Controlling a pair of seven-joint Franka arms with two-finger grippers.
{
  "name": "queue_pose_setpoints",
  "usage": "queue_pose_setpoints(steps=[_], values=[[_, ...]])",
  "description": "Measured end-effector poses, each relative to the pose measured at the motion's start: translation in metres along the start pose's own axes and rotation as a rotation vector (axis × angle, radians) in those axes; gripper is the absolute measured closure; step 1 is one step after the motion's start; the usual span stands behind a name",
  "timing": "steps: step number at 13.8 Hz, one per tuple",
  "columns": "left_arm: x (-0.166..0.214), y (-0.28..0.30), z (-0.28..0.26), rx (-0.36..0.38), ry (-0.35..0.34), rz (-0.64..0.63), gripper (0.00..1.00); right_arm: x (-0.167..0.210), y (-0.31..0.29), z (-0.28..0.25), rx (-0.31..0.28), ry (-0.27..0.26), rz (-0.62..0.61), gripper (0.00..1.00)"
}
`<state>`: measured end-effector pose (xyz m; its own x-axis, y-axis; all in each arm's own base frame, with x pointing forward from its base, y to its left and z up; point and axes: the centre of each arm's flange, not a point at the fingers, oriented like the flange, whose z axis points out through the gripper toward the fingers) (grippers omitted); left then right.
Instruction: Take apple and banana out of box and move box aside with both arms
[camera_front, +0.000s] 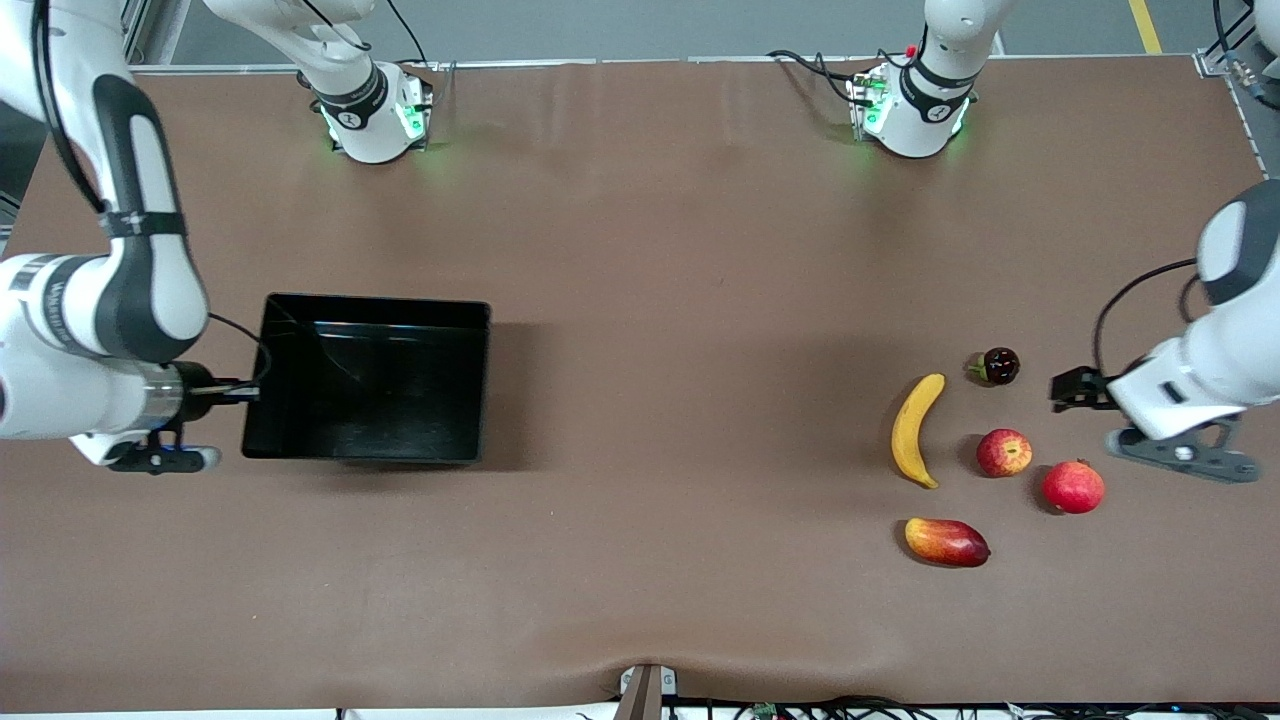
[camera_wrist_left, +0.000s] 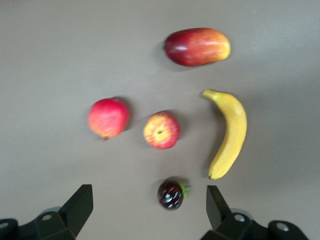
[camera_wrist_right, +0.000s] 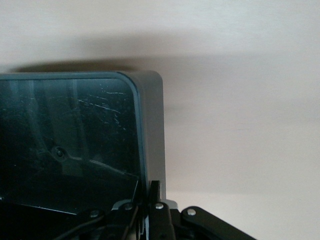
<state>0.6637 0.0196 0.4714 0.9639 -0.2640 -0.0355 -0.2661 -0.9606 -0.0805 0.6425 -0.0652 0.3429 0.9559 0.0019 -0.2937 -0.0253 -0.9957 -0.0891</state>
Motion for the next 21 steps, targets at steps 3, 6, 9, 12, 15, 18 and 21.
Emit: queue_pose_setpoints(steps=[3, 6, 9, 12, 15, 18, 21], values=[[-0.006, -0.027, -0.032, 0.008, 0.005, -0.055, 0.0, 0.0, 0.076, 0.021, 0.026, 0.016, 0.009, 0.94], [-0.016, -0.029, -0.069, 0.035, 0.005, -0.08, 0.0, -0.004, 0.121, 0.049, 0.04, 0.028, 0.058, 0.94], [-0.034, -0.006, -0.113, 0.059, -0.002, -0.124, 0.0, -0.004, 0.135, 0.071, 0.049, 0.011, 0.078, 0.94], [-0.057, 0.011, -0.156, 0.026, 0.024, -0.232, 0.0, -0.003, 0.143, 0.085, 0.056, -0.001, 0.058, 0.94], [-0.073, 0.001, -0.169, -0.009, 0.017, -0.28, 0.0, -0.003, 0.147, 0.088, 0.059, -0.004, 0.048, 0.94], [-0.077, 0.002, -0.175, -0.006, 0.023, -0.289, 0.0, -0.001, 0.144, 0.082, 0.061, 0.001, 0.016, 0.69], [-0.082, 0.016, -0.187, 0.014, 0.035, -0.288, 0.0, 0.005, 0.11, 0.031, 0.084, -0.024, -0.057, 0.38]])
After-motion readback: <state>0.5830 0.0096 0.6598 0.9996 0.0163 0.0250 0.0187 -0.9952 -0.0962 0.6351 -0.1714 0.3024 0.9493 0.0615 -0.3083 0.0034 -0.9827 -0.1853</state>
